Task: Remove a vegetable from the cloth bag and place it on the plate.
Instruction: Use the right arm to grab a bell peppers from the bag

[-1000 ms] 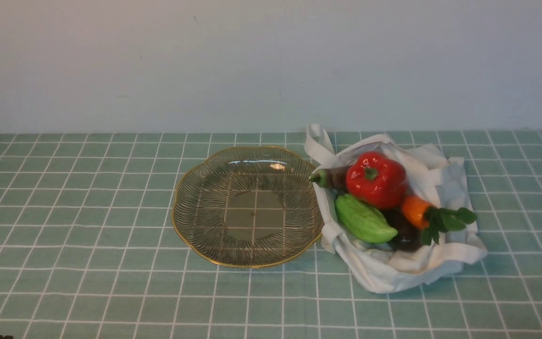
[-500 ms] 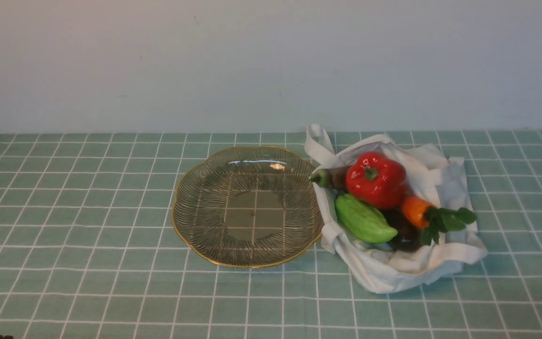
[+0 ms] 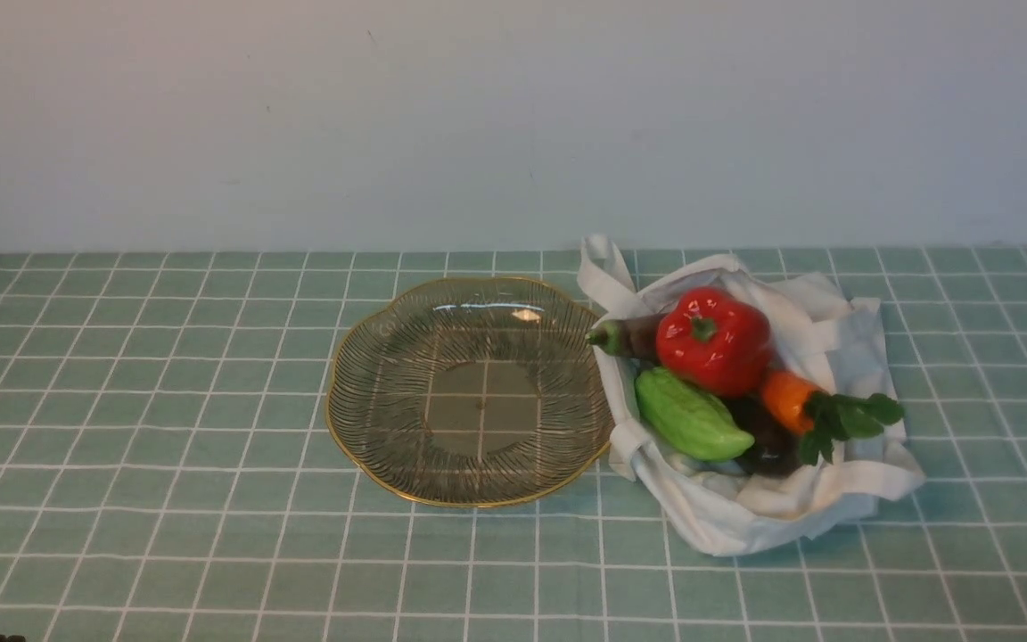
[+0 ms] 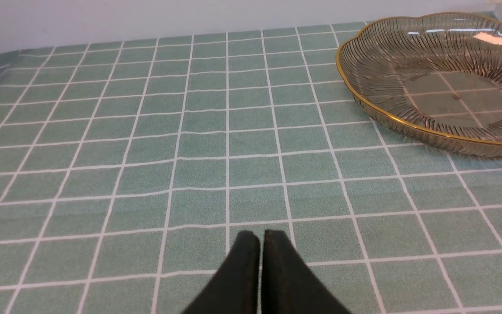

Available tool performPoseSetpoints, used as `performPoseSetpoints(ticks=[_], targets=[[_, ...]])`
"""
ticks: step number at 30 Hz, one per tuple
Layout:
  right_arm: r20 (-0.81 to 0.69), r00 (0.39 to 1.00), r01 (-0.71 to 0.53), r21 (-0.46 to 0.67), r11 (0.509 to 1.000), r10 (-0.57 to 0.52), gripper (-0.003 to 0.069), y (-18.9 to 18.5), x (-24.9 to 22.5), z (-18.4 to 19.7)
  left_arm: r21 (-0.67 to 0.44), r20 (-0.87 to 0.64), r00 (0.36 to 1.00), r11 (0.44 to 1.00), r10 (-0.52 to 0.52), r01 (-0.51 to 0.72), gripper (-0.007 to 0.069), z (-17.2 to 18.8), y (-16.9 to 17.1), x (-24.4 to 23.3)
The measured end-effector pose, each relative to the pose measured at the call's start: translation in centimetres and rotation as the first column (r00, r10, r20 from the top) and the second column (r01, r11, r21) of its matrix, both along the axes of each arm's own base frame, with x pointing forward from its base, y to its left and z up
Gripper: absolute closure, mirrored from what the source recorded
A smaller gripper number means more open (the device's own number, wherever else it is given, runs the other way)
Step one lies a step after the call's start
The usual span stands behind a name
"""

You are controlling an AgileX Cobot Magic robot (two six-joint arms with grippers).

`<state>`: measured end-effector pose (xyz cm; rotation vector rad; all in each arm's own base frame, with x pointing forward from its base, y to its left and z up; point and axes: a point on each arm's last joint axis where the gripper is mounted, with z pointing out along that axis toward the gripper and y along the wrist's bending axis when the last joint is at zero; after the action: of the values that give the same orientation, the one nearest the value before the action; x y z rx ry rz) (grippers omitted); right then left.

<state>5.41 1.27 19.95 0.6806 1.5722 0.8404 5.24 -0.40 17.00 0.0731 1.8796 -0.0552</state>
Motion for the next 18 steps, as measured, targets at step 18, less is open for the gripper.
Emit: performPoseSetpoints(ticks=[18], targets=[[-0.514,0.828,-0.49,-0.465,0.738,0.226,0.0674,1.4,7.9,9.7,0.0,0.0,1.0,1.0,0.0,0.0,0.0629,0.0,0.0,0.0]])
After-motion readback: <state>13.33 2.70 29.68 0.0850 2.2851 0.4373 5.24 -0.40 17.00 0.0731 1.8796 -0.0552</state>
